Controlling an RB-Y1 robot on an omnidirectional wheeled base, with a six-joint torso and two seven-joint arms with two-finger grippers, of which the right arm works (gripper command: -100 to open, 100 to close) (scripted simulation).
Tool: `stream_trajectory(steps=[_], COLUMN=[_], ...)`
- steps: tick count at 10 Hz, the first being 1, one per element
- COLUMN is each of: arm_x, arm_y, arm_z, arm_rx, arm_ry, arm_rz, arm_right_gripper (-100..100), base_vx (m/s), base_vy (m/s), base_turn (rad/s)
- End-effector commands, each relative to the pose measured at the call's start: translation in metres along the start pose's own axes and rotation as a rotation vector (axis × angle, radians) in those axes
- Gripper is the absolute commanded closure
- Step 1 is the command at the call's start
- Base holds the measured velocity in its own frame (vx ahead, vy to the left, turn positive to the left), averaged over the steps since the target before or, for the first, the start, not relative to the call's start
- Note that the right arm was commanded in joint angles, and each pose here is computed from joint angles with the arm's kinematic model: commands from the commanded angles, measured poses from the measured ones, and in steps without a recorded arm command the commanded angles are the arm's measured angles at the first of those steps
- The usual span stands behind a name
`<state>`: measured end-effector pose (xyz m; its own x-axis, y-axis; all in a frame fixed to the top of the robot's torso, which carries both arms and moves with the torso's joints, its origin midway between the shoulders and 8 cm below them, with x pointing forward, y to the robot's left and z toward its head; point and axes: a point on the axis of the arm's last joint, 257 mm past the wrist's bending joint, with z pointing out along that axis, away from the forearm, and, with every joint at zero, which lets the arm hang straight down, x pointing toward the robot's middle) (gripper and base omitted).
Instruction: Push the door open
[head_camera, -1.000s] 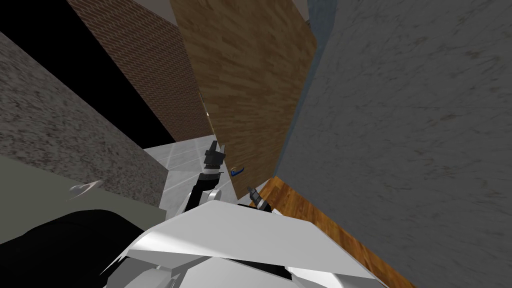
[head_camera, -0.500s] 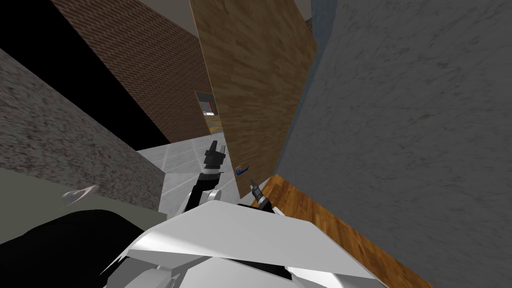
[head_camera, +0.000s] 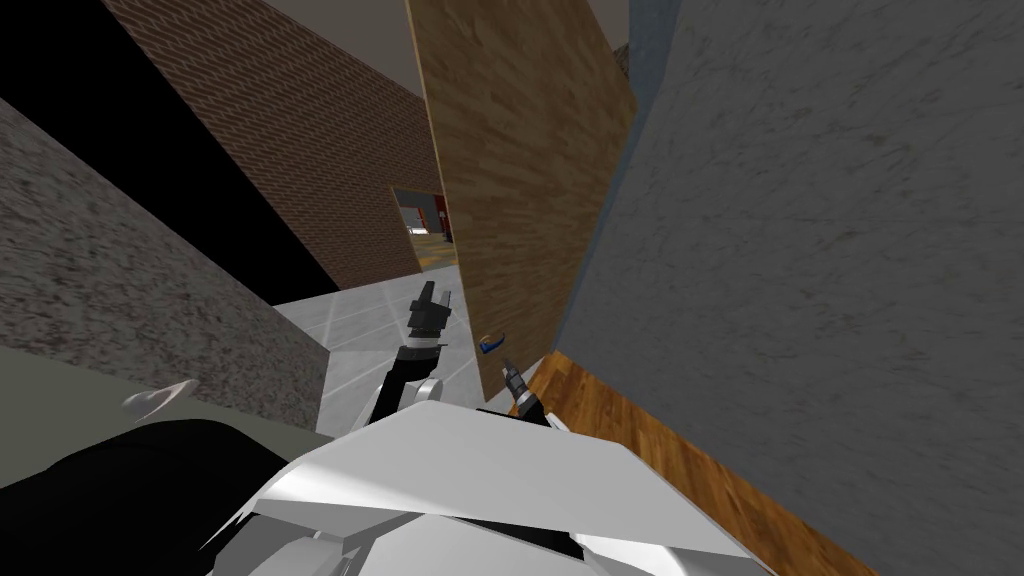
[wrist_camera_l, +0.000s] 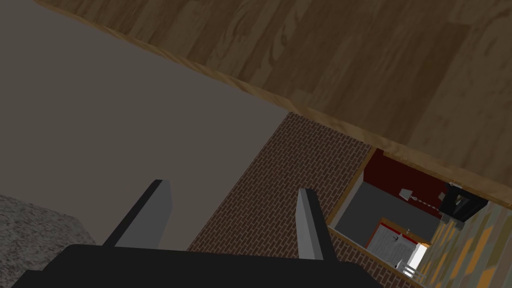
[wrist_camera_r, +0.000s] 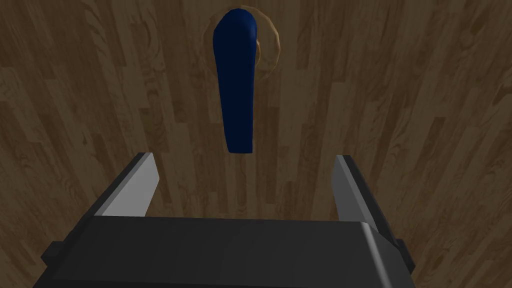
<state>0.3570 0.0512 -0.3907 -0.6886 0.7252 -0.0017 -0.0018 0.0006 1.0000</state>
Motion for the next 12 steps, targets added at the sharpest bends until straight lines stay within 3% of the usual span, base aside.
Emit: stream_trajectory(steps=[1, 6, 7, 12], arm_x=[-0.0012, -0.0048, -0.0048, -0.0048], arm_y=[0.0, -0.0006, -0.0006, -0.0006], arm_z=[0.0009, 0.0035, 0.0035, 0.0035], arm_rx=[0.0, 0.0, 0.0, 0.0], arm_ry=[-0.004, -0.017, -0.017, -0.017], arm_rz=[-0.002, -0.006, -0.006, -0.006], arm_right_gripper=[-100, -100, 100, 100], base_vx=[0.163, 0.157, -0.006, -0.015], base_vy=[0.134, 0.143, -0.005, -0.015], base_turn=[0.01, 0.031, -0.002, 0.001])
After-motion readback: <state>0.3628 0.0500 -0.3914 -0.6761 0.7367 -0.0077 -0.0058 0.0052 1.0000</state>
